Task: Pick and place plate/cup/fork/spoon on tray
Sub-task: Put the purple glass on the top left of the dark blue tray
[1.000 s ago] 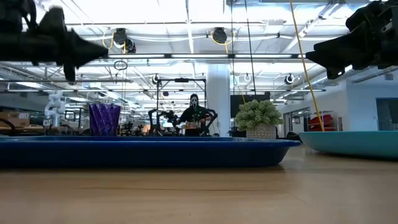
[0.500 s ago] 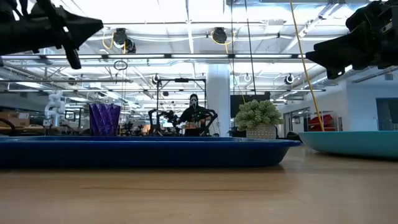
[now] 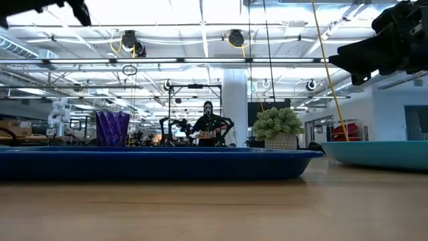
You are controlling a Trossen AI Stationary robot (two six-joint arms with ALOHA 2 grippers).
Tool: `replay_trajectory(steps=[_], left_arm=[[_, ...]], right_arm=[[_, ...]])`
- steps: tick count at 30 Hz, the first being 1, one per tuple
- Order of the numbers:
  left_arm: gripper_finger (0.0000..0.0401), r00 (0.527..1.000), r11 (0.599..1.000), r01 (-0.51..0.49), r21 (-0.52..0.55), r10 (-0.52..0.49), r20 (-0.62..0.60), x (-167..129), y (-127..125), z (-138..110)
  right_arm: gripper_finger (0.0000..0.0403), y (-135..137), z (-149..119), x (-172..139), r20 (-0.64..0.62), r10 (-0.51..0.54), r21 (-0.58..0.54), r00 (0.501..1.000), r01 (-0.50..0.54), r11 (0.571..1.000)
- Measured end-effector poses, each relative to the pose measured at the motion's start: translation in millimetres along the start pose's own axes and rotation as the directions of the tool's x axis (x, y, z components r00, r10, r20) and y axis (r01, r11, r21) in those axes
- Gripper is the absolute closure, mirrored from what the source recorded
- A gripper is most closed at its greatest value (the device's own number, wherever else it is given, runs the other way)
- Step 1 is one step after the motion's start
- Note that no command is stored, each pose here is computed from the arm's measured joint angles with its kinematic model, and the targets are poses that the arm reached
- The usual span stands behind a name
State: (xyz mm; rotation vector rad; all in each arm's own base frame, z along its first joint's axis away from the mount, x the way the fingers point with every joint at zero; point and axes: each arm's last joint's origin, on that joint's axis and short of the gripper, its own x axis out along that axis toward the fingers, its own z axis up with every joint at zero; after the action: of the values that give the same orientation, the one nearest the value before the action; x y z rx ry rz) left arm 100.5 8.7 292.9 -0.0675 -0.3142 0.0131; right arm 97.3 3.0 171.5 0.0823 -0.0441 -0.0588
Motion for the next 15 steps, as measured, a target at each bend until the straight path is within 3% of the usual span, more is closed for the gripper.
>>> replay_trajectory(steps=[5, 10, 15], left_arm=[[0.0364, 0.983, 0.993, -0.059, 0.104, 0.076, -0.169, 29, 3, 16], [0.0364, 0.911, 0.977, -0.124, 0.175, 0.182, -0.37, 55, 8, 10], [0.0364, 0.89, 0.968, -0.111, 0.227, 0.198, -0.41, 72, 11, 5]], right_arm=[[0.0252, 0, 5, 0, 0.051, 0.004, 0.077, 0.999, -0.008, 0.997], [0.0252, 0, 8, 0, 0.084, 0.001, 0.106, 0.996, -0.01, 0.994], [0.0252, -4, 15, -2, 0.156, -0.175, 0.044, 0.972, 0.171, 0.984]])
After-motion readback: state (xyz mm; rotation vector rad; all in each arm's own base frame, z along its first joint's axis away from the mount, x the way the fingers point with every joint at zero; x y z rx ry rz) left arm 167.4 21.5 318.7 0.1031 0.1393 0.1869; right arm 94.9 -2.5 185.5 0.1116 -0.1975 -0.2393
